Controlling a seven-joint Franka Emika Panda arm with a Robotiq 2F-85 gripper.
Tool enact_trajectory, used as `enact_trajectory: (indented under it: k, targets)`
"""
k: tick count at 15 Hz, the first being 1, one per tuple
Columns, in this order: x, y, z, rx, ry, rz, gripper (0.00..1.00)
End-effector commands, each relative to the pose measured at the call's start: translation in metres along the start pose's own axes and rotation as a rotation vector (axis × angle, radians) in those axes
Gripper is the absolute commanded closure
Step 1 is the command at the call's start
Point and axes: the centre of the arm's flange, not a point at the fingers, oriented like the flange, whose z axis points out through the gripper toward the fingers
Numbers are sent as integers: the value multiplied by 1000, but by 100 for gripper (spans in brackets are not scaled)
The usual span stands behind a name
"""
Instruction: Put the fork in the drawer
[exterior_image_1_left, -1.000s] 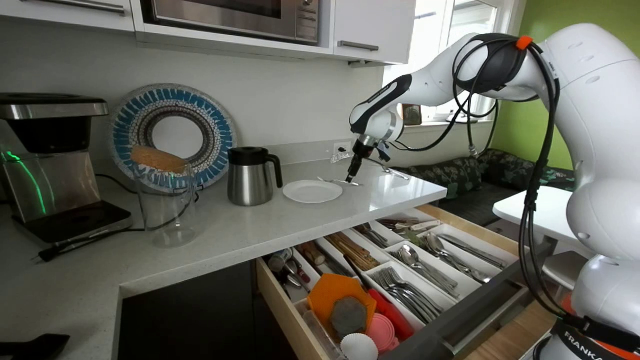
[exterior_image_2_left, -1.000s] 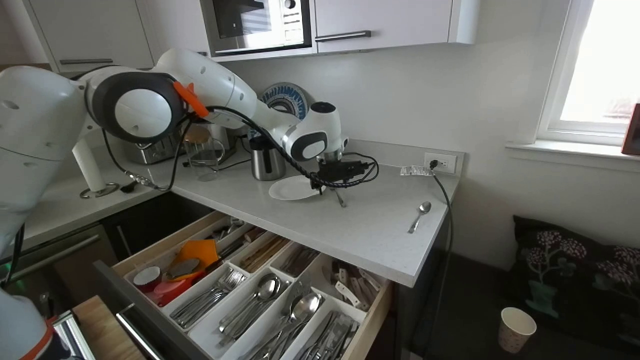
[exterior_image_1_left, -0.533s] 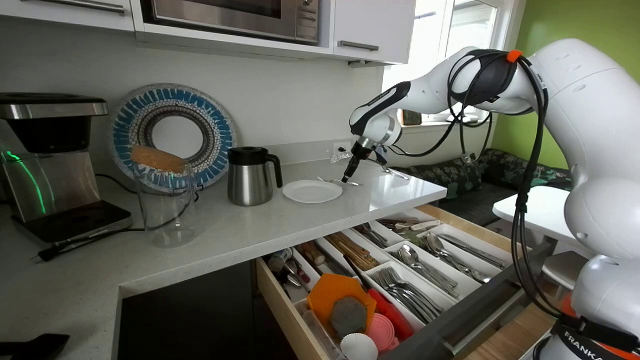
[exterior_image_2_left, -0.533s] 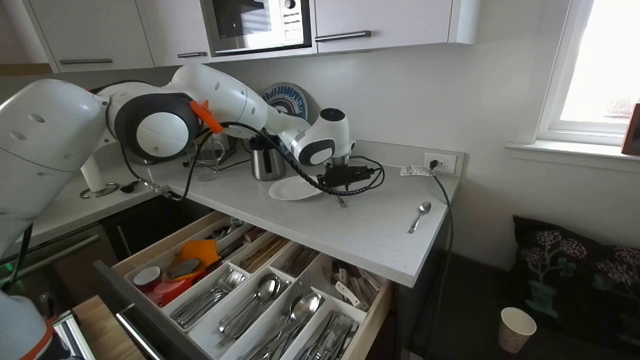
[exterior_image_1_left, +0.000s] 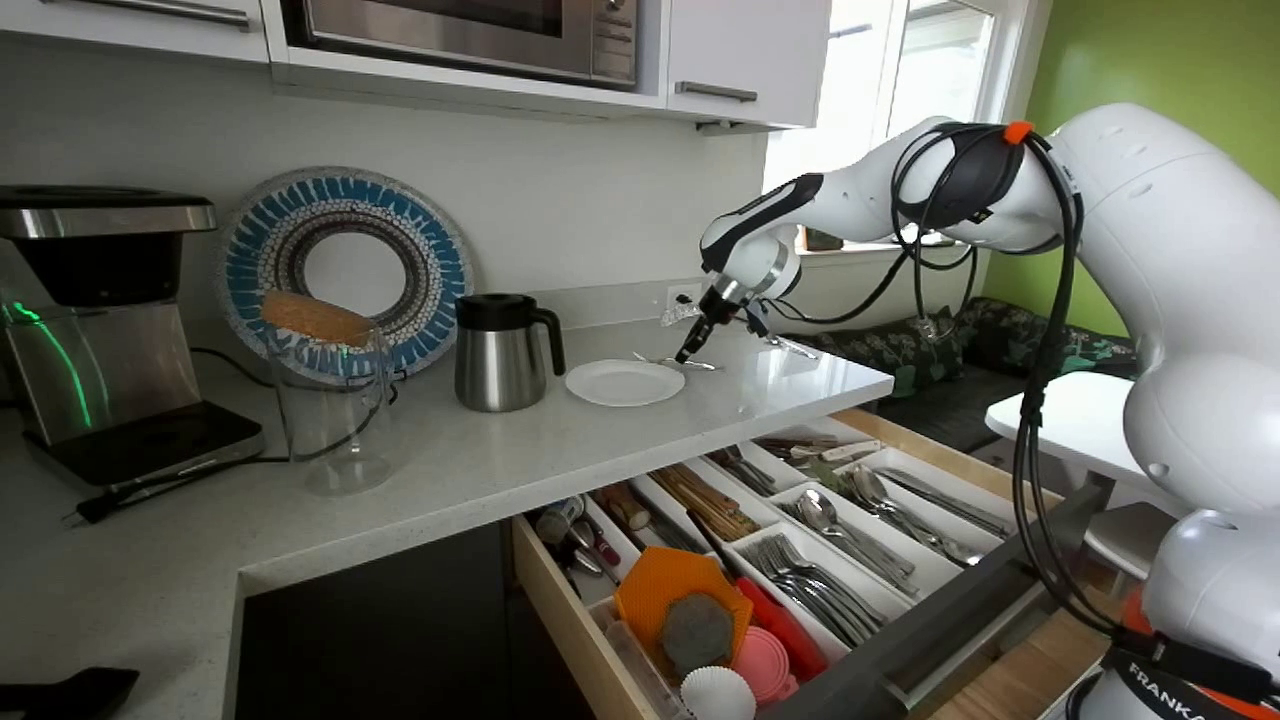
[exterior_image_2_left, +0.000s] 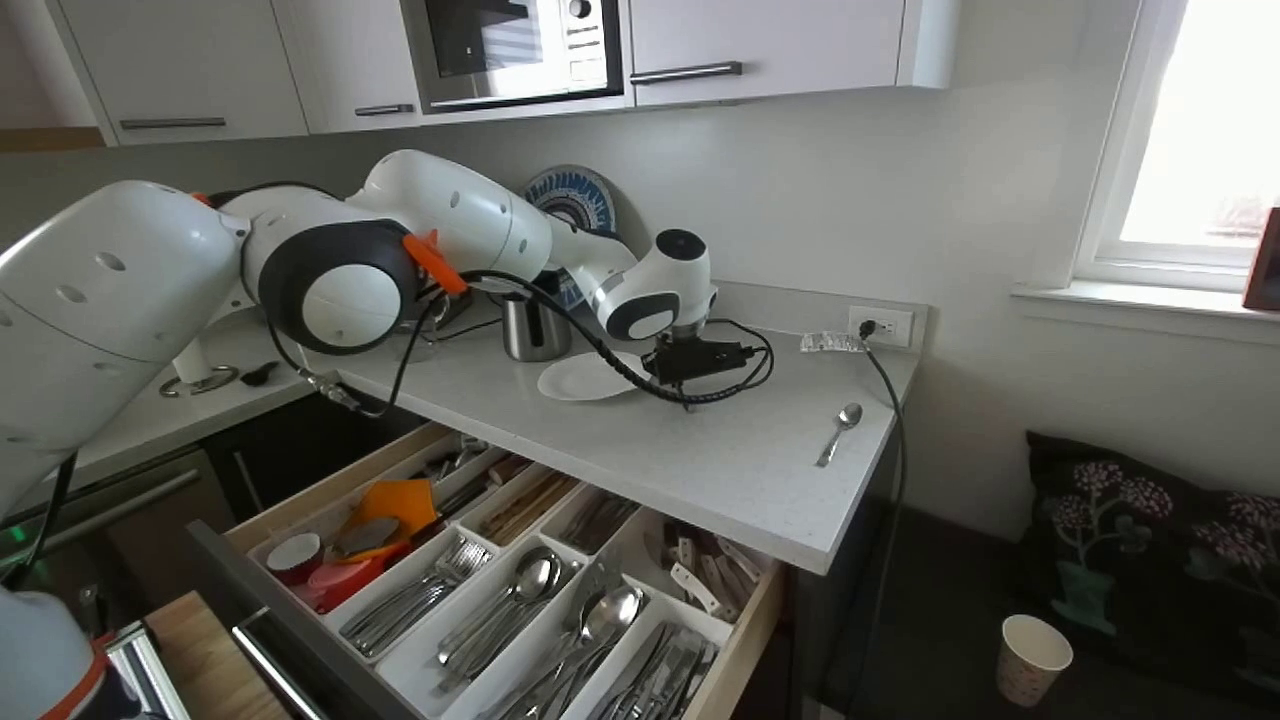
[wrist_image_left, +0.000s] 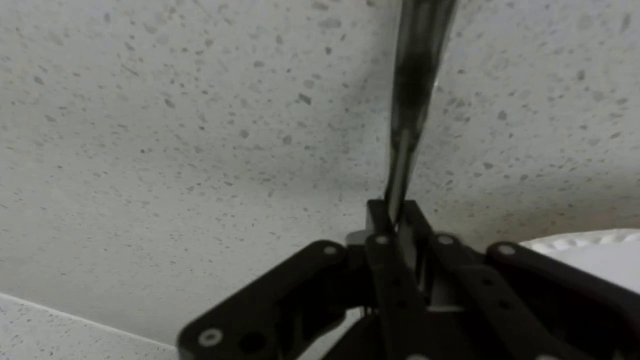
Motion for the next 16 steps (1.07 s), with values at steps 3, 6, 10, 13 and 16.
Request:
enact_trajectory:
  k: [3, 6, 10, 13, 16]
  targets:
    - [7, -18, -11, 156, 25, 20, 98]
    - [9, -51, -39, 200, -10, 53, 98]
    - [-4, -90, -71, 170, -31, 131, 98]
    - [-12, -120, -84, 149, -4, 230, 98]
    - [-16, -144, -91, 36, -1, 327, 98]
